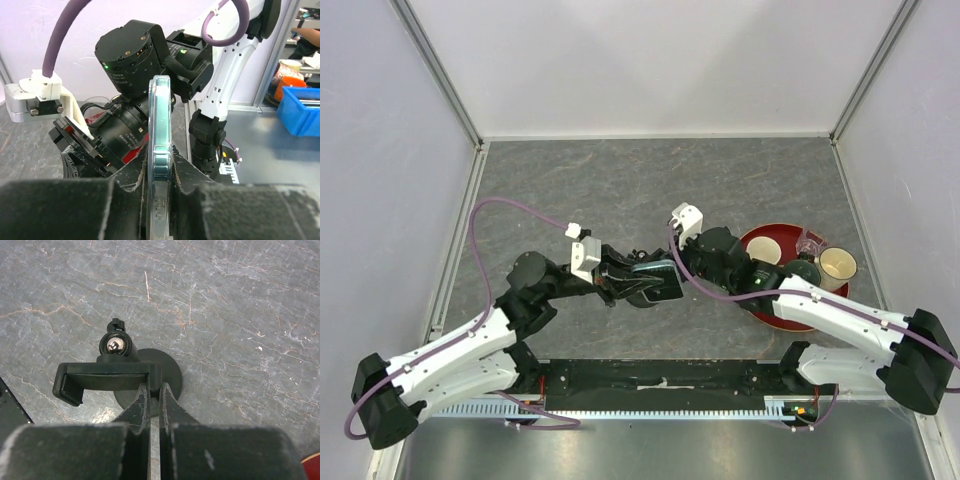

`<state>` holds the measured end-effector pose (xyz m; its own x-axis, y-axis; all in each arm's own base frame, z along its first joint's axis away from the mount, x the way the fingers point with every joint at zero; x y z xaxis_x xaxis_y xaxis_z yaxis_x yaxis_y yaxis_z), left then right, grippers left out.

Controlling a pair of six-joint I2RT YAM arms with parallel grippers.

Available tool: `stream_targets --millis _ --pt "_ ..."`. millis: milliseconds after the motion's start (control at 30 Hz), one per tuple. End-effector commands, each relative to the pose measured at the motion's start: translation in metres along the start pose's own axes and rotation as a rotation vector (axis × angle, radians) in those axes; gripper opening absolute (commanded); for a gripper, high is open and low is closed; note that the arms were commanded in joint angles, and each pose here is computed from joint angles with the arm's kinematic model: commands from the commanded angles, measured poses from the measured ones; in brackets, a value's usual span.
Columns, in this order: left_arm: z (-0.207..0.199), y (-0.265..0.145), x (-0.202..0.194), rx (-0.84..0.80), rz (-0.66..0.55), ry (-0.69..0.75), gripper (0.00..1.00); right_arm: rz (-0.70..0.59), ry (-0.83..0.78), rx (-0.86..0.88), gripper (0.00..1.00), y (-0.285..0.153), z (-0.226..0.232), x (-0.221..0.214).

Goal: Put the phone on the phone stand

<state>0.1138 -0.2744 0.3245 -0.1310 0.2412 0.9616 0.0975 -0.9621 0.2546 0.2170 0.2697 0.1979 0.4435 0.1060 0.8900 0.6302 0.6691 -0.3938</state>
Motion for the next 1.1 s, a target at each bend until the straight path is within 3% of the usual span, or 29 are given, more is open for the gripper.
stream_targets --millis 0,233,467,733,1067 --pt "-0.001 0.004 0.046 -0.166 -0.159 0.234 0.02 -0.131 0.009 0.130 0.00 0.000 0.015 0.032" --pt "0.027 0.008 0.029 -0.200 -0.094 0.247 0.02 -0.116 -0.034 0.218 0.00 0.008 0.005 0.032" --pt "0.035 0.023 0.009 -0.350 -0.042 0.203 0.02 -0.075 -0.084 0.341 0.00 0.011 -0.002 0.034" --pt "0.070 0.025 -0.017 -0.311 -0.042 0.151 0.02 -0.063 -0.112 0.412 0.00 0.010 -0.003 0.036" --pt "0.084 0.031 -0.034 -0.323 -0.038 0.119 0.02 -0.045 -0.093 0.432 0.00 0.018 -0.001 0.035"
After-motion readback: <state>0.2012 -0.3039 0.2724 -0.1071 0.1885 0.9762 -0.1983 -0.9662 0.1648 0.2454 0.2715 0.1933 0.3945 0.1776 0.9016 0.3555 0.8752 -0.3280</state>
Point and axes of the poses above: each gripper's point midway between its finger pads, its own y axis out along the fingers, its own z axis along the line the jaws close on, x = y × z, the point moved 3 cm from there along -y, back along the fingers, and after that the axes turned 8 degrees about y, right-handed, at the moved point
